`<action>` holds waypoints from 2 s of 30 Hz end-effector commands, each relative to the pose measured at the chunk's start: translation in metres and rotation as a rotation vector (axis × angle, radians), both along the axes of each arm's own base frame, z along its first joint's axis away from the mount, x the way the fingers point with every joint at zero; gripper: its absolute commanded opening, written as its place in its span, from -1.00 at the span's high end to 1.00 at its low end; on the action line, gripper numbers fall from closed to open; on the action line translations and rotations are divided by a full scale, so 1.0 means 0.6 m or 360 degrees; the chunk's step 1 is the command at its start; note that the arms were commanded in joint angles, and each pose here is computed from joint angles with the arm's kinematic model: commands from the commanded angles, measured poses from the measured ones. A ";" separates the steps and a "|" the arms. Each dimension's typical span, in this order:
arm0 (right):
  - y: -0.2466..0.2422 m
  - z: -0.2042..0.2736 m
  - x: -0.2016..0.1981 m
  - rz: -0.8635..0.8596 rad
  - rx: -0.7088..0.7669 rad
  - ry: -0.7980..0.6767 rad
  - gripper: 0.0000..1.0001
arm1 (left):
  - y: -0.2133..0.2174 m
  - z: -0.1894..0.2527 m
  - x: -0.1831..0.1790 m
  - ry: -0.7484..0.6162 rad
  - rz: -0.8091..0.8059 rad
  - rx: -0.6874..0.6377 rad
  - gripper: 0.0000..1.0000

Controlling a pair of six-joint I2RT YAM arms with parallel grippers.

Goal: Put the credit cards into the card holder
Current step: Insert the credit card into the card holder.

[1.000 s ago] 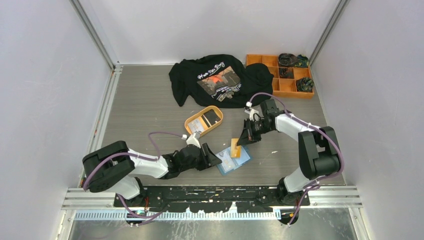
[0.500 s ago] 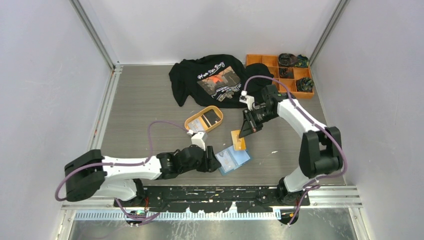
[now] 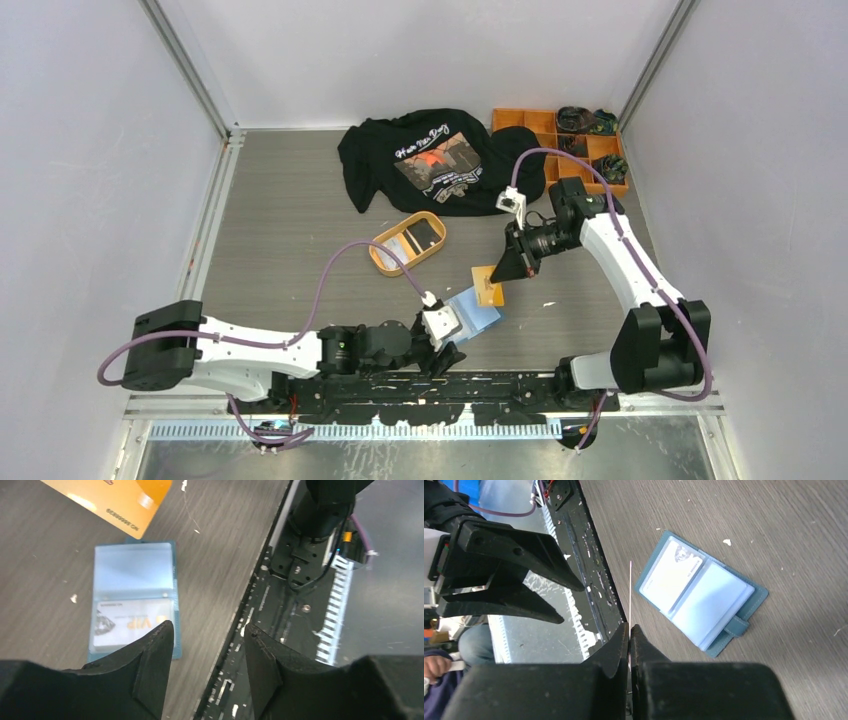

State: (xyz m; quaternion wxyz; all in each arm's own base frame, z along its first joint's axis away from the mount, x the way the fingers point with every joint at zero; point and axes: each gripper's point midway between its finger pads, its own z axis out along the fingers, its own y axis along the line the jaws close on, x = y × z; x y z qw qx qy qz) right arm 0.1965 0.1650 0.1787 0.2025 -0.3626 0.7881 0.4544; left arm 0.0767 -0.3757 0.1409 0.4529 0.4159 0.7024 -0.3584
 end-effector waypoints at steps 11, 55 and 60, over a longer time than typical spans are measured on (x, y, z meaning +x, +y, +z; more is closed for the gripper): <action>-0.034 0.028 0.038 -0.0212 -0.0056 -0.0101 0.98 | -0.047 -0.069 0.063 -0.0702 -0.0092 0.0276 -0.19; 0.014 -0.138 0.096 -0.0678 -0.0049 0.0490 0.98 | 0.030 -0.040 0.129 0.0232 0.0387 -0.0416 -0.23; 0.018 -0.156 0.097 -0.0698 -0.0095 0.0551 0.98 | 0.093 -0.054 0.138 0.0509 0.0719 -0.0540 -0.49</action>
